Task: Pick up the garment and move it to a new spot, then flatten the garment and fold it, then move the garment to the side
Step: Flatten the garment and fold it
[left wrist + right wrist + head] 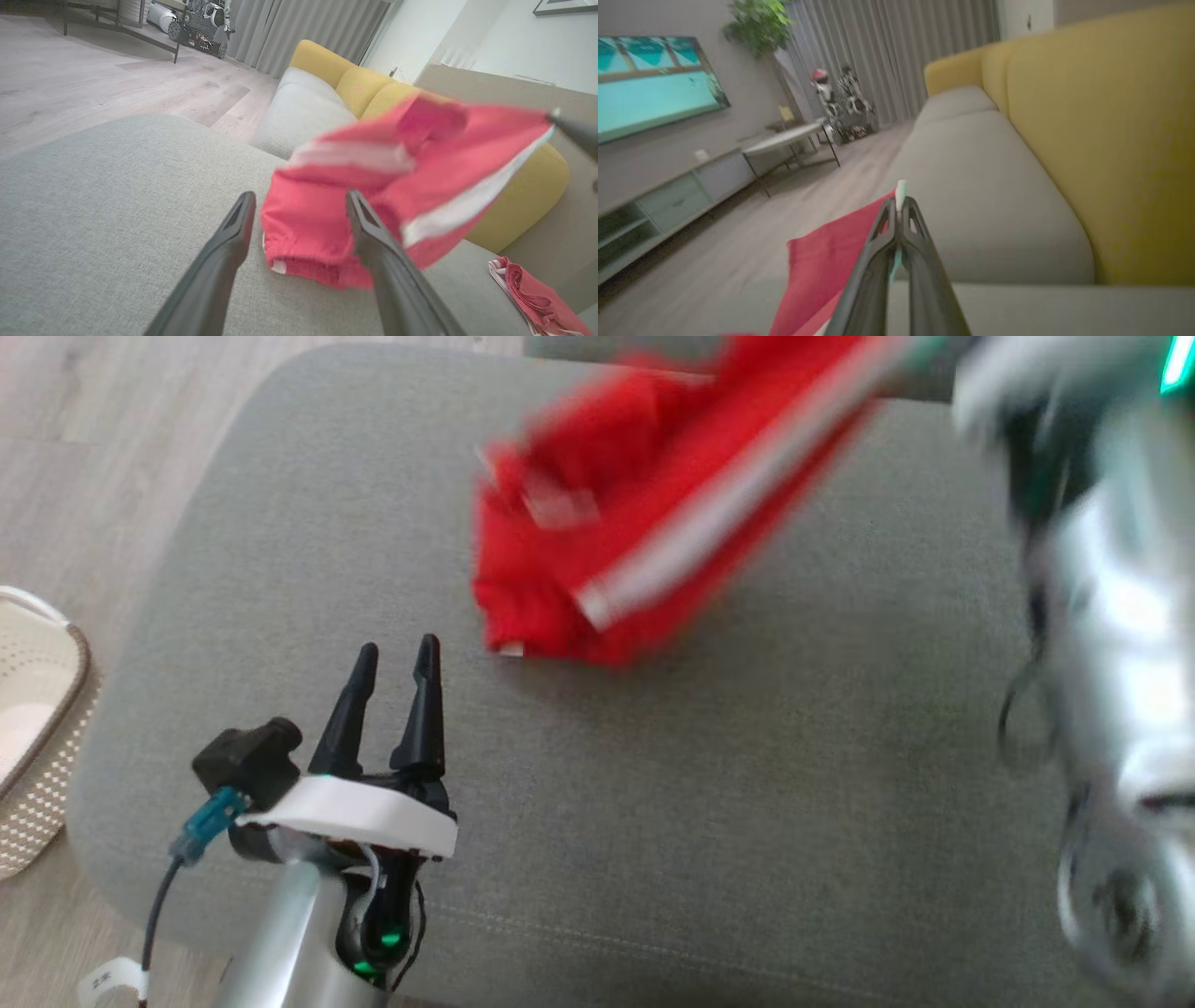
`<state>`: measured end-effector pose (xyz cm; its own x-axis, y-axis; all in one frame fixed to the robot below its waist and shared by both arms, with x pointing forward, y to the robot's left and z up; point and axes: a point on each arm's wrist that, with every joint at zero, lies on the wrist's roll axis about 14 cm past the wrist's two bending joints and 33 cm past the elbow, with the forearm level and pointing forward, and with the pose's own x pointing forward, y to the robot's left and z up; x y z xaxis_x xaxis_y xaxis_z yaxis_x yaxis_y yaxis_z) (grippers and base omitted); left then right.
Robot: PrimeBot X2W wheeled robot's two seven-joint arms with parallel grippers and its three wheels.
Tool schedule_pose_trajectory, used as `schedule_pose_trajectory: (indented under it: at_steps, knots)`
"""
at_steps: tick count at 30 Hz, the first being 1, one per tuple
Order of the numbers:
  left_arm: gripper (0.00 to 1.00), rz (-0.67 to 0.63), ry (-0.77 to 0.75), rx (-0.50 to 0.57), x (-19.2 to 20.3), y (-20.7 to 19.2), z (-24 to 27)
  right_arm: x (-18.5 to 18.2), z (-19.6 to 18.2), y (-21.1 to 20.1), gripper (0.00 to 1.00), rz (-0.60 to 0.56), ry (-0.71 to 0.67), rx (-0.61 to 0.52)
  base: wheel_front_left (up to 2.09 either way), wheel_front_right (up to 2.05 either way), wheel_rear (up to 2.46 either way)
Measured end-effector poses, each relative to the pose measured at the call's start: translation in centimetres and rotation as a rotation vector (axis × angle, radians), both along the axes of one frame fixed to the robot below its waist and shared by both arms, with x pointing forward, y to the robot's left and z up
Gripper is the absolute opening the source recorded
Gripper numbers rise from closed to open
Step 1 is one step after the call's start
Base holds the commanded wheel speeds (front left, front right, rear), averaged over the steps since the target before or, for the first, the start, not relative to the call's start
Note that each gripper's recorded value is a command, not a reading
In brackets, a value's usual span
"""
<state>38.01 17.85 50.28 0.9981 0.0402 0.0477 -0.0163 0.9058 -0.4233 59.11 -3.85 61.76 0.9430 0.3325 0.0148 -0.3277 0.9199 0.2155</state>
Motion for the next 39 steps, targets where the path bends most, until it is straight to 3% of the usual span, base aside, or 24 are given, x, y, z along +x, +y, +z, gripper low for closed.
schedule_pose_trajectory:
  at_steps: [3, 6, 10, 16, 25, 26, 27, 32, 39]
  knots:
    - [1.0, -0.002, 0.016, -0.001, 0.5, 0.0, -0.6, -2.4, -10.1, -3.0, 0.0, -0.065, 0.216, -0.013, 0.0, 0.0, 0.0]
    - [1.0, -0.027, 0.025, 0.009, 1.3, -0.6, -1.1, -5.4, -16.8, -6.2, 0.0, -0.138, 0.344, -0.025, 0.0, 0.0, 0.0]
    - [1.0, -0.055, 0.027, 0.018, 2.2, -1.4, -1.3, -6.7, -19.3, -9.2, 0.0, -0.221, 0.388, -0.009, 0.0, 0.0, 0.0]
    - [1.0, -0.097, 0.02, 0.019, 3.4, -2.7, -1.3, -6.8, -18.2, -13.0, 0.0, -0.318, 0.342, -0.001, 0.0, 0.0, 0.0]
    - [1.0, -0.126, -0.002, 0.026, 3.0, -3.5, -0.5, -9.6, -19.3, -14.1, 0.0, -0.328, 0.414, -0.012, 0.0, 0.0, 0.0]
    - [1.0, -0.127, -0.004, 0.027, 2.9, -3.5, -0.4, -9.8, -19.2, -13.9, 0.24, -0.322, 0.418, -0.009, 0.0, 0.0, 0.0]
    - [1.0, -0.129, -0.007, 0.028, 2.9, -3.6, -0.3, -10.0, -19.1, -13.9, 1.0, -0.319, 0.418, -0.007, 0.0, 0.0, 0.0]
    - [1.0, -0.141, -0.03, 0.032, 2.4, -4.0, 0.6, -10.8, -17.4, -12.8, 1.0, -0.272, 0.353, -0.024, 0.0, 0.0, 0.0]
    - [1.0, -0.186, -0.042, 0.039, 1.1, -5.6, 1.0, -13.2, -13.6, -12.0, 1.0, -0.233, 0.153, -0.075, 0.0, 0.0, 0.0]
